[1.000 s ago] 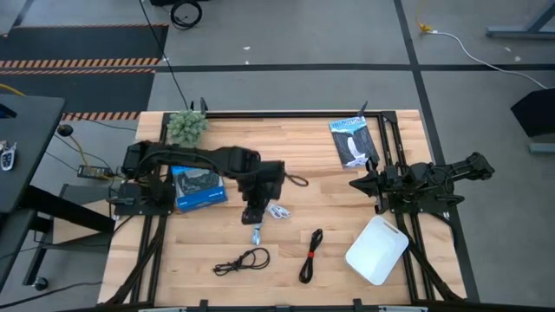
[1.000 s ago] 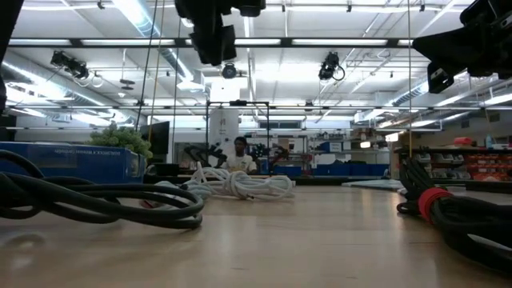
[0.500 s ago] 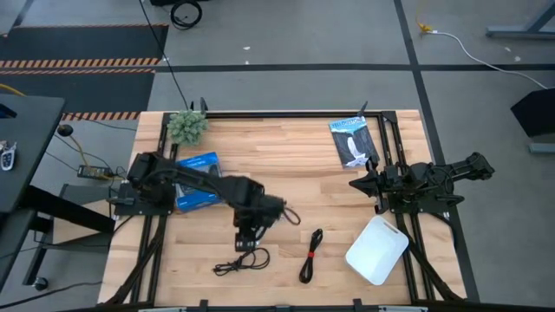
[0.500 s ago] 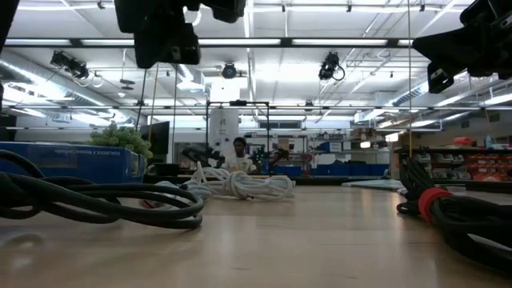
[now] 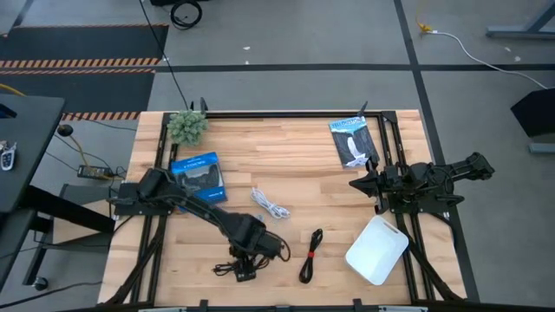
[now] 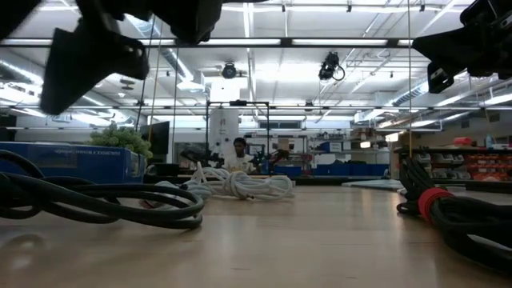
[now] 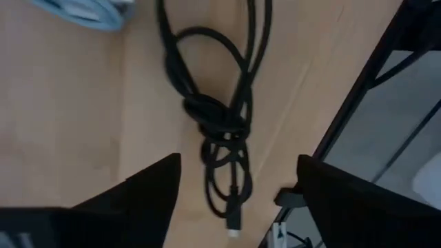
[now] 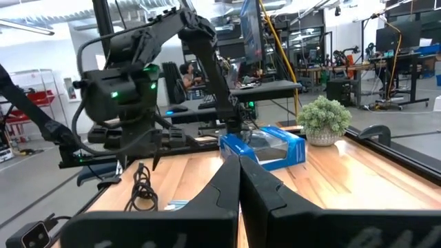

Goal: Pick and place USB-C Cables
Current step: Put the left black charger cable into the white bin

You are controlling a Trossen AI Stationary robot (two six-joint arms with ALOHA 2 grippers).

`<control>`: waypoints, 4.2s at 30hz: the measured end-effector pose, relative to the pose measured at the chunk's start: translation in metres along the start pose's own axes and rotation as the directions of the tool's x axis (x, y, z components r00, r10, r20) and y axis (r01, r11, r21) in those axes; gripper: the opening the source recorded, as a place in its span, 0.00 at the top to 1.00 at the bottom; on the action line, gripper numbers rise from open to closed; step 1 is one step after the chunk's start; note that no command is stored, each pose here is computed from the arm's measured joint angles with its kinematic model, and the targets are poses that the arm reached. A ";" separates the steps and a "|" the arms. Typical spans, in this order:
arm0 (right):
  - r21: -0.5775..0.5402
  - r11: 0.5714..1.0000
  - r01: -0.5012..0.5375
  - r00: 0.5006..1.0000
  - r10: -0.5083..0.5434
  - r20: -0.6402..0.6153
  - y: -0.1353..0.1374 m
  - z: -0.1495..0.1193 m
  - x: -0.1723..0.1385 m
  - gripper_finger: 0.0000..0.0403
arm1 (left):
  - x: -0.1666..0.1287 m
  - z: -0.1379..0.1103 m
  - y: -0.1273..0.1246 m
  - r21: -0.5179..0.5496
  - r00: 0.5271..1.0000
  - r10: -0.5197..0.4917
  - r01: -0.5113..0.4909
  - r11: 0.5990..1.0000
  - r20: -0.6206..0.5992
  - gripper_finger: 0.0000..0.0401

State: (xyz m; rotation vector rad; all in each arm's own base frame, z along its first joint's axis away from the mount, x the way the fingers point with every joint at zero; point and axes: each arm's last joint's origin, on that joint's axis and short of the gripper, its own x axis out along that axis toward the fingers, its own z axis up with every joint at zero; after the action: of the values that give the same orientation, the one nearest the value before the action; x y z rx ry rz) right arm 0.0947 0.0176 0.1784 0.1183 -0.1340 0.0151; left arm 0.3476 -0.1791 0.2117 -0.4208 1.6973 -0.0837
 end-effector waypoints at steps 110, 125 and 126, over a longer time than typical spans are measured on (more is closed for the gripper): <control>0.000 1.000 0.000 1.000 0.000 0.000 0.000 0.000 0.000 0.98 | -0.004 -0.010 -0.006 0.080 0.893 -0.061 0.028 0.996 0.447 0.87; 0.043 0.999 0.004 0.989 -0.011 0.149 0.000 0.015 -0.001 0.98 | -0.120 0.030 0.017 0.118 0.721 -0.152 0.098 0.988 0.676 0.87; 0.071 0.997 -0.003 0.977 -0.012 0.212 0.000 0.021 -0.002 0.98 | -0.131 0.032 0.019 0.116 0.694 -0.157 0.105 0.988 0.703 0.87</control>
State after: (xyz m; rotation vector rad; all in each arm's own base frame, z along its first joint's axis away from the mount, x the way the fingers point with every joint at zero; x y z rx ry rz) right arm 0.0897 0.0156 0.1987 0.1913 -0.3466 0.0024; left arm 0.3883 -0.1138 0.3234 -0.4492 0.8831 -0.0690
